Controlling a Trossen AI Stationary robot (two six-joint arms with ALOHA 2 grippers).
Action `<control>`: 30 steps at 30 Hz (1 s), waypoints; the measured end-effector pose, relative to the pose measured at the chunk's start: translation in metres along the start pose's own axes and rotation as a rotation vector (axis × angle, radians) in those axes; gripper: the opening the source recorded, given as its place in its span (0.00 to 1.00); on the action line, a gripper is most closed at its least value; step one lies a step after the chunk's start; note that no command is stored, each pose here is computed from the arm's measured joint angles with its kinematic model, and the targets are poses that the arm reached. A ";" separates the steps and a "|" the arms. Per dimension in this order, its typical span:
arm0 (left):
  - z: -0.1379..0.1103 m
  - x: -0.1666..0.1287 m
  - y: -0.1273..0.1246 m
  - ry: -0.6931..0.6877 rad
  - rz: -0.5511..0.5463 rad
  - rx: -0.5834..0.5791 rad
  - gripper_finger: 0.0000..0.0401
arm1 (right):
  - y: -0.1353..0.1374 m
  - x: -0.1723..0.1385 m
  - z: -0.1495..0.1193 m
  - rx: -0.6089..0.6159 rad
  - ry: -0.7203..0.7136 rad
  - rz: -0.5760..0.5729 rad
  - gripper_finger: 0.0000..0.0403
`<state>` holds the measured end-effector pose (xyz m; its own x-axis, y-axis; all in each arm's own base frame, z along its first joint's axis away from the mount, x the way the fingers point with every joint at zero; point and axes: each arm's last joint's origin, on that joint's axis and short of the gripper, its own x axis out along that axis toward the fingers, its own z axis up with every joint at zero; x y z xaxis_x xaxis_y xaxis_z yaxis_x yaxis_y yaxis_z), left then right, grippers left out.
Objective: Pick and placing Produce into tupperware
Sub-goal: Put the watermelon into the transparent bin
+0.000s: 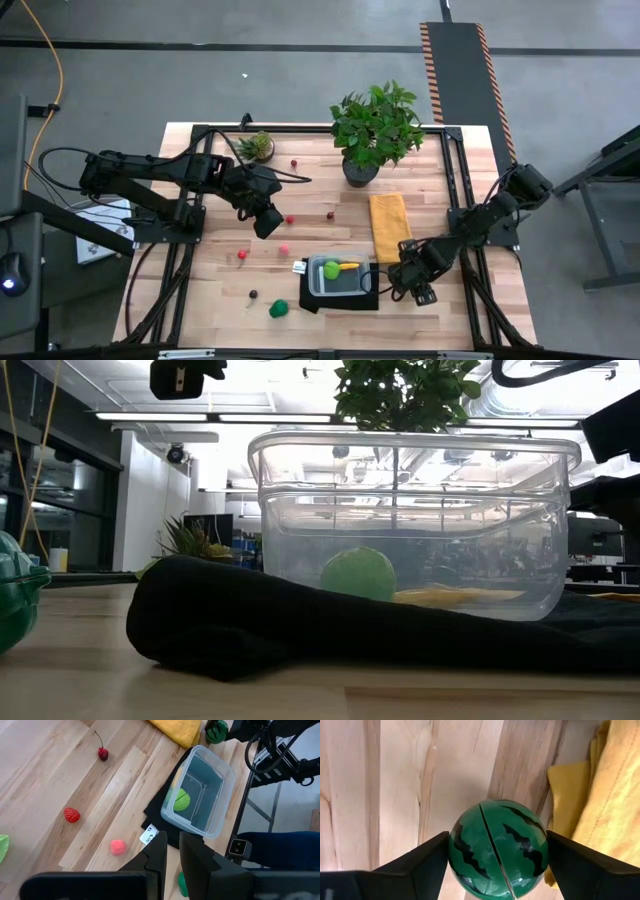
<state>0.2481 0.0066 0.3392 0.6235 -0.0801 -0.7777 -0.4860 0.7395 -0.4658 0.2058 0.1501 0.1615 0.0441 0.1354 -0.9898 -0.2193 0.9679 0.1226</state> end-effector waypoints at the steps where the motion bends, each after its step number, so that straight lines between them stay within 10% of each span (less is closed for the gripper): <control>1: 0.000 0.000 0.000 0.000 0.000 0.000 0.10 | 0.000 0.000 0.000 0.003 0.001 -0.002 0.72; 10: 0.000 0.000 0.000 0.000 0.000 0.000 0.10 | 0.000 -0.026 -0.001 -0.012 0.027 -0.014 0.72; 30: 0.000 0.000 0.000 -0.004 0.001 -0.008 0.10 | -0.002 -0.139 -0.018 0.140 -0.416 0.034 0.72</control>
<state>0.2482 0.0067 0.3394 0.6256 -0.0766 -0.7764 -0.4913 0.7343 -0.4684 0.1824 0.1255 0.2972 0.4346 0.2132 -0.8750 -0.0943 0.9770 0.1912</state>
